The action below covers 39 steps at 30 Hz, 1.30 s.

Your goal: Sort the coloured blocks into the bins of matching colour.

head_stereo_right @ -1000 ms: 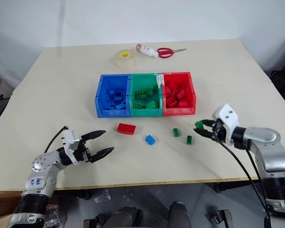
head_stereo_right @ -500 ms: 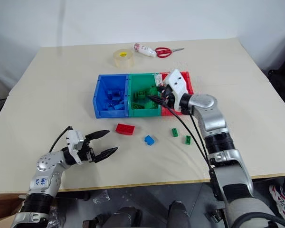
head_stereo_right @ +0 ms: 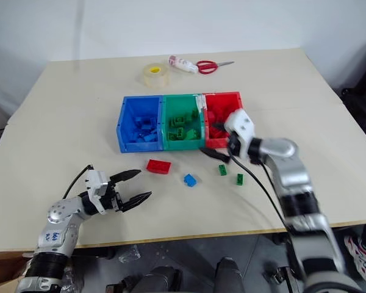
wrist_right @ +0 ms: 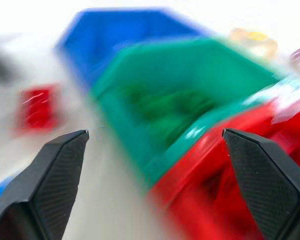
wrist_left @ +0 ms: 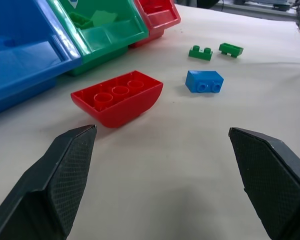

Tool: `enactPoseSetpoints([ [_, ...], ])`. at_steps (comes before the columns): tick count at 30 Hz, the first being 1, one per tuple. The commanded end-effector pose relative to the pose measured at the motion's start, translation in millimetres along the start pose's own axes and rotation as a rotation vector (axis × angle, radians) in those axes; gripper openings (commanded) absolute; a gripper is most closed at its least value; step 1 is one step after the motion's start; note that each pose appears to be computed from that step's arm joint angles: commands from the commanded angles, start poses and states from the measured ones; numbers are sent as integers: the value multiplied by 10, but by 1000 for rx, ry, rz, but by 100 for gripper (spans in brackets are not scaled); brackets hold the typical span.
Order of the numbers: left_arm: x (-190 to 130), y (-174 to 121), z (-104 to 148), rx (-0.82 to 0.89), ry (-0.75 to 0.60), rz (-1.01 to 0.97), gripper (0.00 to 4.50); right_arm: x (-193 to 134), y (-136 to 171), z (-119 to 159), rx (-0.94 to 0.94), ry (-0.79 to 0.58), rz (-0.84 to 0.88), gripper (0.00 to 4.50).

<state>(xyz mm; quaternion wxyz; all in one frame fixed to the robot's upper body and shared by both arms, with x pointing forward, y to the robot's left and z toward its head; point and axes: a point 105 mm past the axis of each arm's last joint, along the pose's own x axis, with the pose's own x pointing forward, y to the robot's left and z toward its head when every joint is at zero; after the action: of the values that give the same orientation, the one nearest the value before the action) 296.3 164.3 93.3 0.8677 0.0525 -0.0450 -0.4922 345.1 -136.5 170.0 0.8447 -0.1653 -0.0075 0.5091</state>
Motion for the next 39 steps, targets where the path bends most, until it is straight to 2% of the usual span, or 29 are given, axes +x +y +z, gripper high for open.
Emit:
enactPoseSetpoints([
  [1,23,15,30,16,-11,-19,450,-345,180,119,0,-17,44,448],
  [8,74,47,8,9,-9,-42,450,-1269,355,-371,123,242,-116,448],
  [13,92,64,5,8,-11,-52,450,-1582,456,-495,154,339,-158,448],
  [16,100,70,4,8,-12,-56,450,-1525,432,-482,148,325,-162,448],
  [24,145,88,40,20,-27,-49,450,-856,246,-583,123,293,-95,448],
  [29,114,43,48,22,-36,-26,450,-630,181,-708,120,324,-66,448],
  [32,66,22,48,21,-35,-6,450,-601,189,-733,115,334,-42,394],
  [39,-38,-29,33,15,-21,32,450,-627,156,-639,102,312,-51,156],
])
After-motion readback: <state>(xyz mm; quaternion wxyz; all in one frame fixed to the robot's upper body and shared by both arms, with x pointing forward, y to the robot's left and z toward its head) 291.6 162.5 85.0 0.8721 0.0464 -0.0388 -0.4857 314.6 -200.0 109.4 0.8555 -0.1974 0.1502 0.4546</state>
